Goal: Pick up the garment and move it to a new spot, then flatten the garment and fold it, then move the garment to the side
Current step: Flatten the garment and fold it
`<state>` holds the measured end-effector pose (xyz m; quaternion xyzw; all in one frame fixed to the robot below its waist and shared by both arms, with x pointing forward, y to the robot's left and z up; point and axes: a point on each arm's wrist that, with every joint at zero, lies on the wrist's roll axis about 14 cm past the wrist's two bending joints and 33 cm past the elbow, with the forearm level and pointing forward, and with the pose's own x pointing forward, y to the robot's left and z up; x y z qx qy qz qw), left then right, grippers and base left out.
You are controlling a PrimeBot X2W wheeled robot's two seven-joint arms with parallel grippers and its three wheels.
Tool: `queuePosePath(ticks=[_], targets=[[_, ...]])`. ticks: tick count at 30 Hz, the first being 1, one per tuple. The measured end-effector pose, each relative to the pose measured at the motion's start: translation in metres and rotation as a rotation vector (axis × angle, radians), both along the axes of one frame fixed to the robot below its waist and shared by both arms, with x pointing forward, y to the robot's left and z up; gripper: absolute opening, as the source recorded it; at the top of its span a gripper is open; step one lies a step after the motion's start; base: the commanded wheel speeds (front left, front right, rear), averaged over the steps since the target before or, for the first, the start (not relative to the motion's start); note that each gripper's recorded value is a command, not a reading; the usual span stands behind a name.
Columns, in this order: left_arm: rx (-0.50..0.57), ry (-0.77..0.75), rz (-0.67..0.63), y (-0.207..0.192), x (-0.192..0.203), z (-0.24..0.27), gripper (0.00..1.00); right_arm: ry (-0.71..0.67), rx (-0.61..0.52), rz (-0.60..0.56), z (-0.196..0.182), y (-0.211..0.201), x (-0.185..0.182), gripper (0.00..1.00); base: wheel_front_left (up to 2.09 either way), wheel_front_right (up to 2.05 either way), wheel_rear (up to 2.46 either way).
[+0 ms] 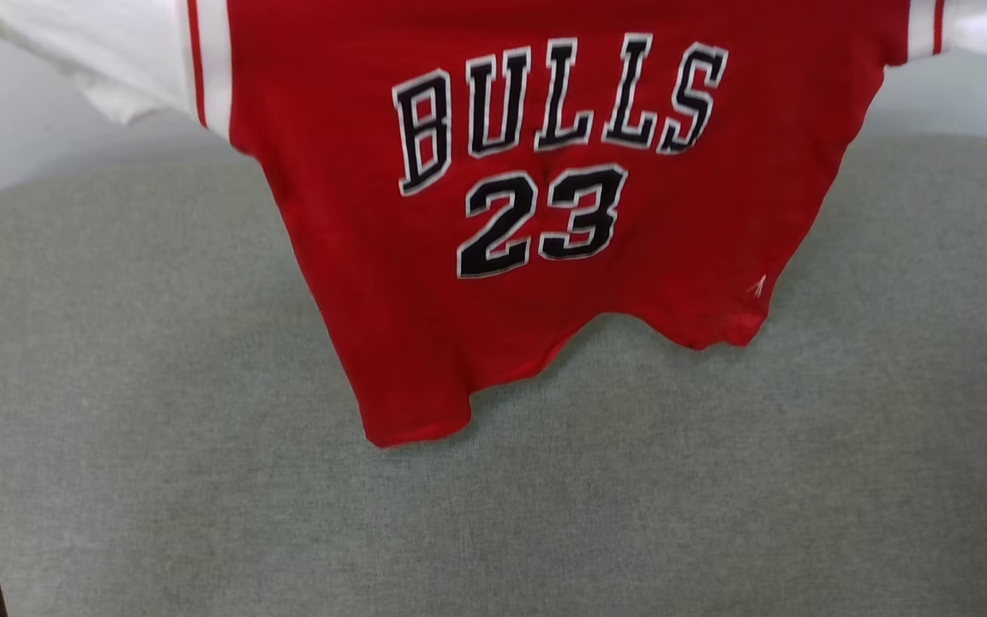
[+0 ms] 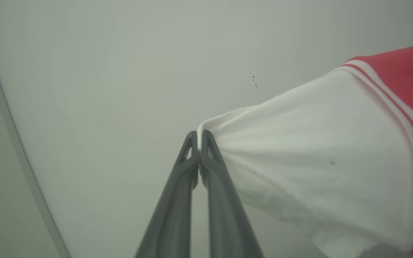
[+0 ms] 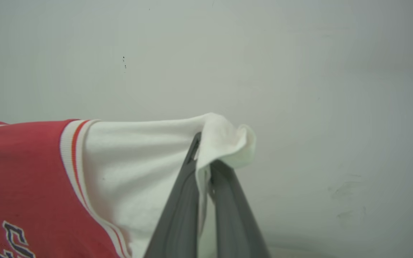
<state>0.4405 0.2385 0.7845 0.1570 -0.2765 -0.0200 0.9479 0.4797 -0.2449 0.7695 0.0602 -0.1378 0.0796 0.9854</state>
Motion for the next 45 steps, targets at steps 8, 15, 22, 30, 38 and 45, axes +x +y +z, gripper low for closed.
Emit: queuePosePath(ticks=[8, 15, 22, 30, 38, 45], targets=[[0.035, 0.028, -0.012, 0.006, 0.06, -0.001, 0.0, -0.054, -0.044, -0.104, 0.011, -0.02, 0.058, 0.0, 0.0, 0.0, 0.0], [0.097, 0.055, -0.013, 0.005, 0.159, -0.015, 0.0, -0.094, -0.045, -0.165, 0.005, -0.02, 0.155, 0.0, 0.0, 0.0, 0.0], [0.099, -0.009, 0.02, 0.01, 0.223, -0.018, 0.0, -0.142, -0.033, -0.212, -0.016, -0.019, 0.221, 0.0, 0.0, 0.0, 0.0], [0.096, 0.028, 0.017, 0.013, 0.271, -0.065, 0.0, -0.077, -0.004, -0.214, -0.089, -0.007, 0.27, 0.0, 0.0, 0.0, 0.0], [0.089, 0.188, -0.01, 0.01, 0.273, -0.137, 0.0, 0.075, 0.021, -0.179, -0.163, 0.004, 0.272, 0.0, 0.0, 0.0, 0.0], [0.046, 0.355, -0.056, -0.002, 0.233, -0.21, 0.0, 0.259, 0.025, -0.155, -0.236, 0.002, 0.236, 0.0, 0.0, 0.0, 0.0]])
